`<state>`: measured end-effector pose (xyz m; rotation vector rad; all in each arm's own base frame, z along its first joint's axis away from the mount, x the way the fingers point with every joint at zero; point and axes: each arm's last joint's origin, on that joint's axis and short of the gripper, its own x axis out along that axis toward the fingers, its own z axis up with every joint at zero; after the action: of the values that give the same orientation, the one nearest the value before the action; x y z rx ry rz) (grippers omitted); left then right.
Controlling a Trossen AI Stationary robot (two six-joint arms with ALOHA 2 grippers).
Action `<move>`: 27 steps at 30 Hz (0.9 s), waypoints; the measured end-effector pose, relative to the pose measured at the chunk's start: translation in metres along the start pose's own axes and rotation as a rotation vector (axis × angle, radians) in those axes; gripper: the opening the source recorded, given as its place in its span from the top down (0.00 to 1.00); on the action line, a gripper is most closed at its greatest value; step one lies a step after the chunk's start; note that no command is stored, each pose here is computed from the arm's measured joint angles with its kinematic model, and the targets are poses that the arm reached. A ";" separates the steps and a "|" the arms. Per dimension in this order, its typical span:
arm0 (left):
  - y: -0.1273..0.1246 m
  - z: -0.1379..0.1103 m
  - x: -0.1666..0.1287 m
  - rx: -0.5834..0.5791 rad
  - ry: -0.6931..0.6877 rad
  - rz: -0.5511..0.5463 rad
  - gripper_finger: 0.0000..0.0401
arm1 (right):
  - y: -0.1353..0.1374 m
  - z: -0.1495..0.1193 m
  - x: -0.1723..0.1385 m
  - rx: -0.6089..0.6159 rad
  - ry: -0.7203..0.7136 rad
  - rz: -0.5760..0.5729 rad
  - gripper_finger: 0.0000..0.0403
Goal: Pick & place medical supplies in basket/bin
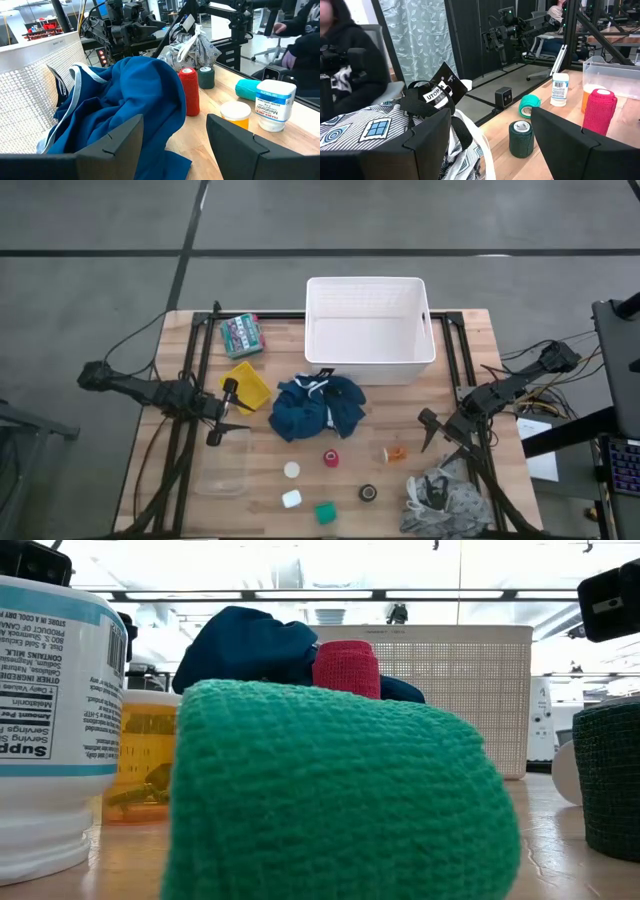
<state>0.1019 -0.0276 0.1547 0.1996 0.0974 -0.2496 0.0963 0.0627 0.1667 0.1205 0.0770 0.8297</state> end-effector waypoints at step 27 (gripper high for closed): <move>0.000 0.000 0.000 0.000 0.000 0.000 0.44 | 0.000 0.000 0.000 -0.084 0.000 0.000 0.33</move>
<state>0.1019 -0.0276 0.1547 0.1996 0.0975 -0.2496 0.0964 0.0627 0.1666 0.0415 0.0423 0.8313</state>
